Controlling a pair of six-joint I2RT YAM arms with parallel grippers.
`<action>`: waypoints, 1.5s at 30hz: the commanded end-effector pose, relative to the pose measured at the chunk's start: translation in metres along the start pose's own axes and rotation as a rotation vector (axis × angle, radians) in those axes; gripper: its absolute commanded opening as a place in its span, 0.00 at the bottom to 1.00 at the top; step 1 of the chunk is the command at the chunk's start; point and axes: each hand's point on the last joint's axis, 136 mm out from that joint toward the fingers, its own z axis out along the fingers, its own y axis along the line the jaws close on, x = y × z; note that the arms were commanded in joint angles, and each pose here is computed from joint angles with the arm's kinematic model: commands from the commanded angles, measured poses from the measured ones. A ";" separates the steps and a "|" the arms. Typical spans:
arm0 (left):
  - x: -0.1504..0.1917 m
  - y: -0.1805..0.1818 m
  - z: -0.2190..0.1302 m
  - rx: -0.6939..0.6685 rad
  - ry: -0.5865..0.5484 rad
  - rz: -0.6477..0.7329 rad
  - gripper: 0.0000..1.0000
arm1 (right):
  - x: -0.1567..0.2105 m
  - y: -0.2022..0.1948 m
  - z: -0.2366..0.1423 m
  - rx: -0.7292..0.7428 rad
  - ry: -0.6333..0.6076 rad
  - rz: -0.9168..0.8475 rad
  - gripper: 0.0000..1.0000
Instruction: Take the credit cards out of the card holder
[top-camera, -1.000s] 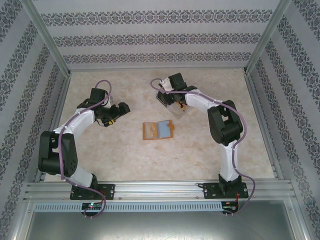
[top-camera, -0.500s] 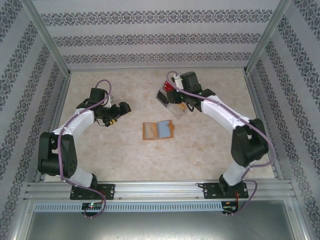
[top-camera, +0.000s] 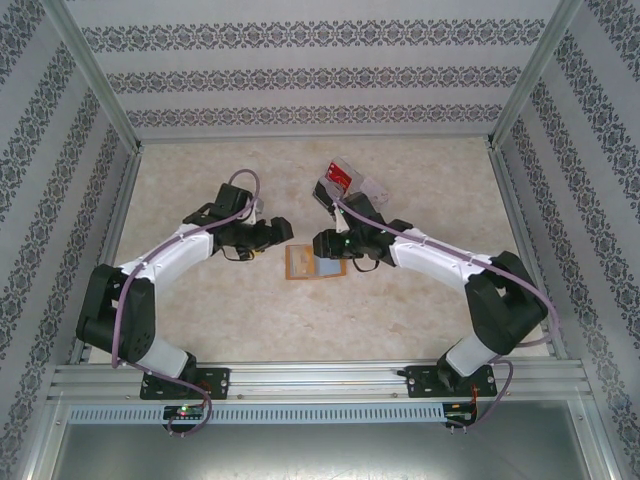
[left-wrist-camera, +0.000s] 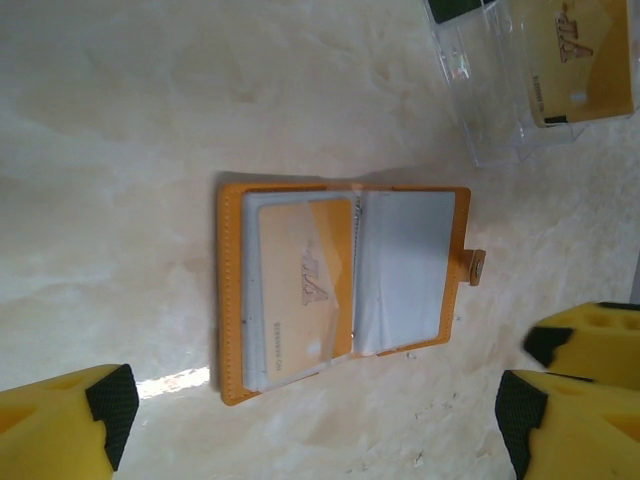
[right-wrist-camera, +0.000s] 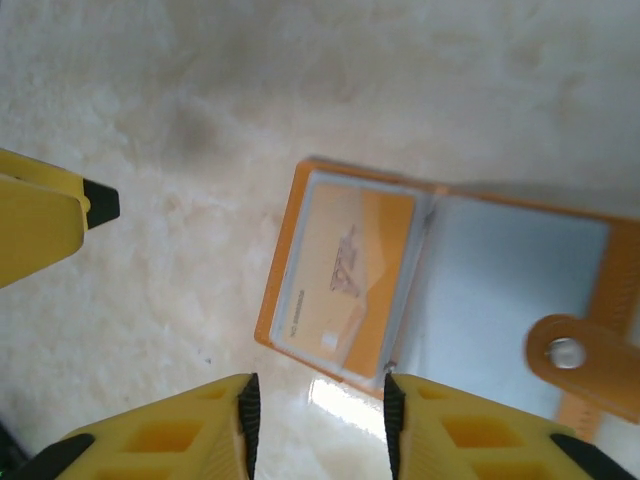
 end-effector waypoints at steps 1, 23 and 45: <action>-0.002 -0.002 0.005 -0.010 -0.050 -0.034 0.92 | 0.007 0.003 0.016 -0.050 0.028 0.107 0.36; 0.020 -0.003 0.066 0.048 0.102 -0.119 0.40 | 0.012 -0.026 0.074 0.011 0.123 0.219 0.26; 0.039 0.021 0.085 -0.059 0.158 -0.111 0.22 | 0.014 -0.036 0.077 0.027 0.117 0.231 0.25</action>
